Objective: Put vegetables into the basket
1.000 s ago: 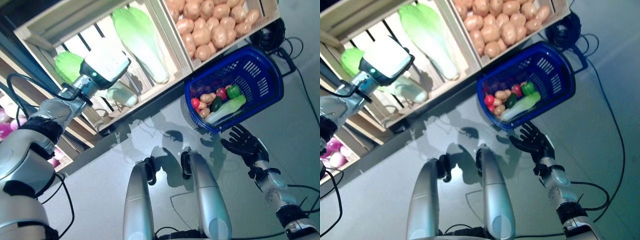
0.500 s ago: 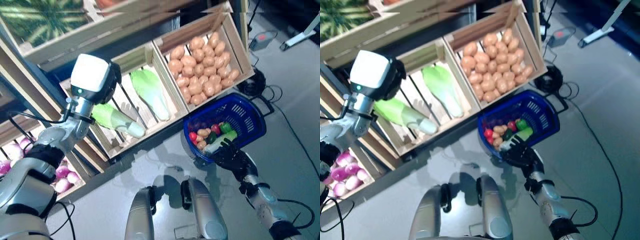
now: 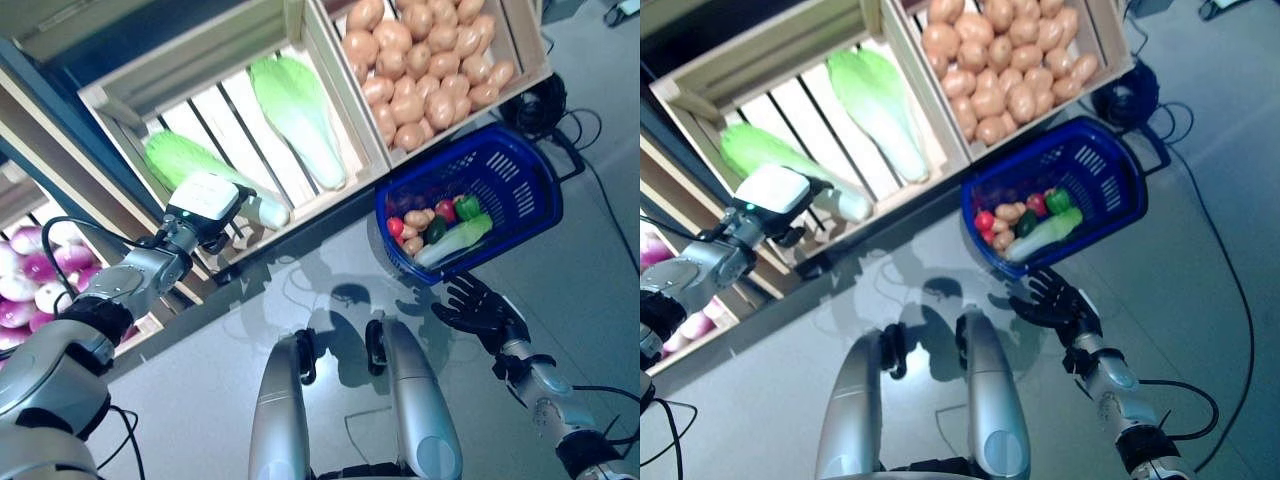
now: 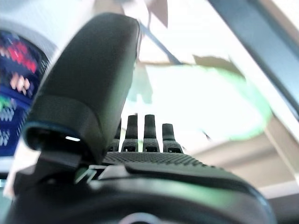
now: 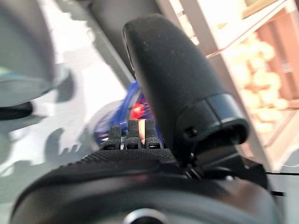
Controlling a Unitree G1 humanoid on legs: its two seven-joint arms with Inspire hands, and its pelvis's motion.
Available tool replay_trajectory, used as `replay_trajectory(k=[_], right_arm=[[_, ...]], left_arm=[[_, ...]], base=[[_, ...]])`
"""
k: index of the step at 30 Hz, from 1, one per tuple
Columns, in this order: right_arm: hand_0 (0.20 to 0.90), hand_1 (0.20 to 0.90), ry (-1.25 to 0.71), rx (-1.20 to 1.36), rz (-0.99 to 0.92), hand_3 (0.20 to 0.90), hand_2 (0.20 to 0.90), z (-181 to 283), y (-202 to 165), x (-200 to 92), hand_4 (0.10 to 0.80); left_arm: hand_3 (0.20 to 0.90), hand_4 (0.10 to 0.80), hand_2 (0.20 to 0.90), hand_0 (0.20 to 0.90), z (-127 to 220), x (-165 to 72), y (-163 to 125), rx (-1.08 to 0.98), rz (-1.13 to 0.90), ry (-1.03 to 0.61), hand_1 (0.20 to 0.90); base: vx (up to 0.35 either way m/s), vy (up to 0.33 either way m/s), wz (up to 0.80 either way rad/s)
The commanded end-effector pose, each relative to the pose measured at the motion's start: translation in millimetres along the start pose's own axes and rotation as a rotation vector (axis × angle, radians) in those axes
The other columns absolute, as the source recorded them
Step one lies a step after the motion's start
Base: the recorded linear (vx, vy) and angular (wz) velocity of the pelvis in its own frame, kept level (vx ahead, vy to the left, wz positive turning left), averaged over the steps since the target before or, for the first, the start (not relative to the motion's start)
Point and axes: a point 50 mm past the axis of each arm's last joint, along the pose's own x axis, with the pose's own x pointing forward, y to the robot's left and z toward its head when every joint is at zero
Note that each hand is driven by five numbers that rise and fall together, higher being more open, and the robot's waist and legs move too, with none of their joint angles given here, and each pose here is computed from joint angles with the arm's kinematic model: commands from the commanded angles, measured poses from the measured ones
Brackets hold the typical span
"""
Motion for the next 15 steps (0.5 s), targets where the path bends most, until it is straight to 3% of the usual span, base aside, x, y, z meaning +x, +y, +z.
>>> replay_trajectory(k=[1,11,15], right_arm=[[0.9,0.9,-0.181,-0.003,0.009,0.9,0.9,41,-9,2,0.8],[0.9,0.9,-0.2,-0.004,0.003,0.9,0.9,47,-10,3,0.8],[0.9,0.9,-0.205,-0.021,0.013,0.9,0.9,48,-12,4,0.8]], left_arm=[[0.9,0.8,0.9,0.9,-24,7,44,0.098,0.129,0.081,0.9],[0.9,0.8,0.9,0.9,-31,13,63,0.188,0.207,0.088,0.9],[0.9,0.8,0.9,0.9,-35,11,77,0.323,0.379,0.078,0.9]], base=[[-0.045,0.003,0.02],[-0.03,-0.005,0.0],[0.0,0.0,0.0]])
